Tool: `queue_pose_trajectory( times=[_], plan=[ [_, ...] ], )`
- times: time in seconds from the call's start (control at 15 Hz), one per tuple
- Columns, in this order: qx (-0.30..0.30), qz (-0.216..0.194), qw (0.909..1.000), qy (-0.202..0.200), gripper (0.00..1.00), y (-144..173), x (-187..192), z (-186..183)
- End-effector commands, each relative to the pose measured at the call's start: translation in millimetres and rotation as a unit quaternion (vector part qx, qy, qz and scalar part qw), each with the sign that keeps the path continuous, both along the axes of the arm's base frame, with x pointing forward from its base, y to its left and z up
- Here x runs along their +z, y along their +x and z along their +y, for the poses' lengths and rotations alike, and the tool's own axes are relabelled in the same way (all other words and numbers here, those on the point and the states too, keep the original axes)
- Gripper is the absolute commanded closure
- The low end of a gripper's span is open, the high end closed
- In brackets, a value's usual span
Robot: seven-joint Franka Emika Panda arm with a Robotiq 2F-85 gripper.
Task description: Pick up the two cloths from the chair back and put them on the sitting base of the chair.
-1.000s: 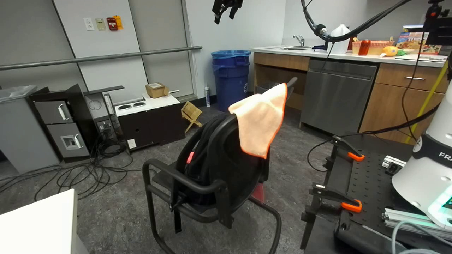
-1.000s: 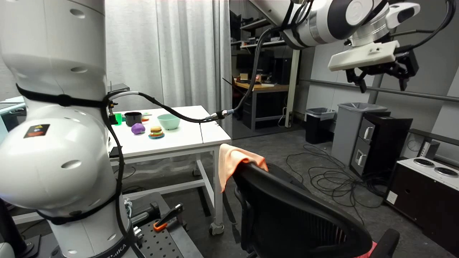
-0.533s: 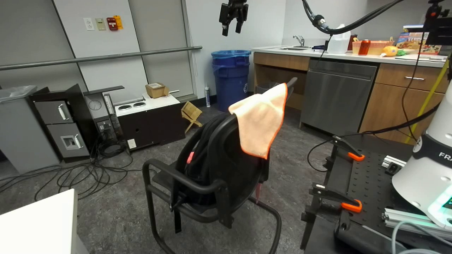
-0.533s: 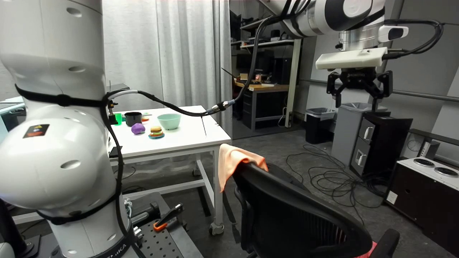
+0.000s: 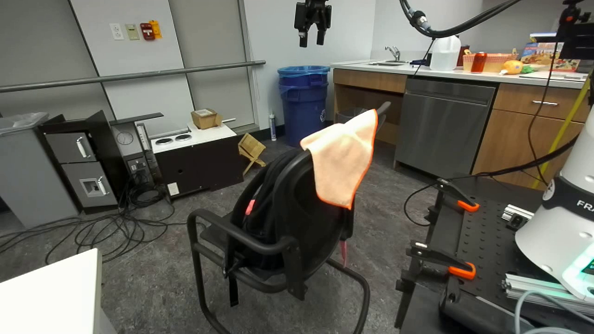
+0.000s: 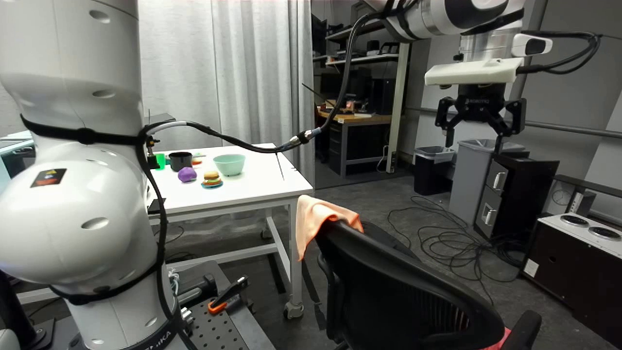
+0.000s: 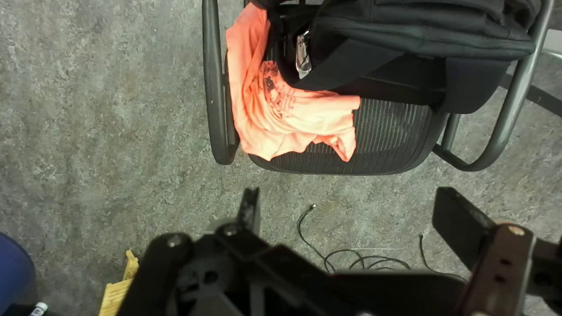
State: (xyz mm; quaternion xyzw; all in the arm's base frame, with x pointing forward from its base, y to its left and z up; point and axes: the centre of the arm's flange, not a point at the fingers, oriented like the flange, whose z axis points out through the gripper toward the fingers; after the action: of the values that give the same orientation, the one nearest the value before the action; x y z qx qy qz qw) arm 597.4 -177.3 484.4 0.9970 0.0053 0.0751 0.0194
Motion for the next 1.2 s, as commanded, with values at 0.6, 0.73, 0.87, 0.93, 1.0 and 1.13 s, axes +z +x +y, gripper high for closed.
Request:
queue_pose_trajectory(
  times=[0.6, 0.73, 0.87, 0.93, 1.0, 1.13],
  plan=[
    [0.031, 0.025, 0.9992, 0.005, 0.0, -2, -26, 29],
    [0.045, 0.033, 0.9984, 0.012, 0.0, -9, -12, 27],
    [0.059, 0.041, 0.9973, 0.015, 0.0, -13, -10, 36],
    [0.067, 0.046, 0.9965, 0.016, 0.0, -15, -10, 41],
    [0.075, 0.051, 0.9957, 0.017, 0.0, -17, -9, 45],
    [0.088, 0.061, 0.994, 0.025, 0.0, -20, -9, 54]
  ],
)
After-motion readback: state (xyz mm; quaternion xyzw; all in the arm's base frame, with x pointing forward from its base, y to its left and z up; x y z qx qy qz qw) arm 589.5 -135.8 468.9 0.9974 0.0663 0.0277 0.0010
